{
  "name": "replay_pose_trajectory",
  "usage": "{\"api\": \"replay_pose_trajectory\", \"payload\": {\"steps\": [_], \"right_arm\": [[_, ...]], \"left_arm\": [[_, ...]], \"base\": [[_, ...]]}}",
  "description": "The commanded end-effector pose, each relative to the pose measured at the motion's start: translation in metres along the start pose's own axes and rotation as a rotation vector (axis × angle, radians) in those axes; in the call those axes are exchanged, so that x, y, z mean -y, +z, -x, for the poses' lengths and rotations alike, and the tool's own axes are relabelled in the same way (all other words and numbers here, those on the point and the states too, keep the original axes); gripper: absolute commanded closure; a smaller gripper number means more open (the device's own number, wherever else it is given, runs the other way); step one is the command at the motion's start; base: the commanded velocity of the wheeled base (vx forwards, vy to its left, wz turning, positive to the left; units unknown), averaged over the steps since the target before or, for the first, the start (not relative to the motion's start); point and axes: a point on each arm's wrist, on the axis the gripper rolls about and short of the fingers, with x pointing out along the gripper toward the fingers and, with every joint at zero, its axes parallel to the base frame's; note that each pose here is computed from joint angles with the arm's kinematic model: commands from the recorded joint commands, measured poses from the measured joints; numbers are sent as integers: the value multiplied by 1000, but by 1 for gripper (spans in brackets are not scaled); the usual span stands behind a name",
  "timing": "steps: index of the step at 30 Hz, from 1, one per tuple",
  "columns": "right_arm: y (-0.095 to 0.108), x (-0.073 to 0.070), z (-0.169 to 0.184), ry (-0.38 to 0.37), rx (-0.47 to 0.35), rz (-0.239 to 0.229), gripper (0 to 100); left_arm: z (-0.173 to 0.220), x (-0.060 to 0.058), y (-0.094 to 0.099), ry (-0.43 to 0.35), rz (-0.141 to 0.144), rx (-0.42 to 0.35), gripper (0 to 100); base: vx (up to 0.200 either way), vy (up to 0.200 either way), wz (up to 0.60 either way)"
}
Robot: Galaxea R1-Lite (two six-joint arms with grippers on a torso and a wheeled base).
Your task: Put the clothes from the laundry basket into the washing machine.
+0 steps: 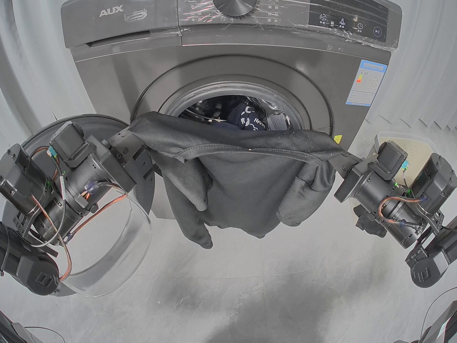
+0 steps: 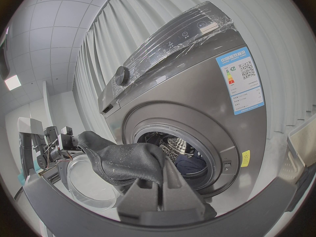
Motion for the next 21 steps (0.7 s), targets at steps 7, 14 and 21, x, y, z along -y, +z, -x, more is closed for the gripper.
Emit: {"api": "replay_pose_trajectory", "payload": {"steps": [7, 14, 21], "right_arm": [[-1, -1, 2, -4, -7, 3, 100], [4, -3, 4, -1, 10, 12, 100], [-2, -2, 11, -4, -26, 7, 100]], "left_arm": [[6, 0, -9, 4, 11, -41, 100], [6, 0, -9, 5, 10, -42, 100], [10, -1, -13, 10, 15, -61, 100]], "base": [[0, 0, 0], [0, 0, 0], [0, 0, 0]]}}
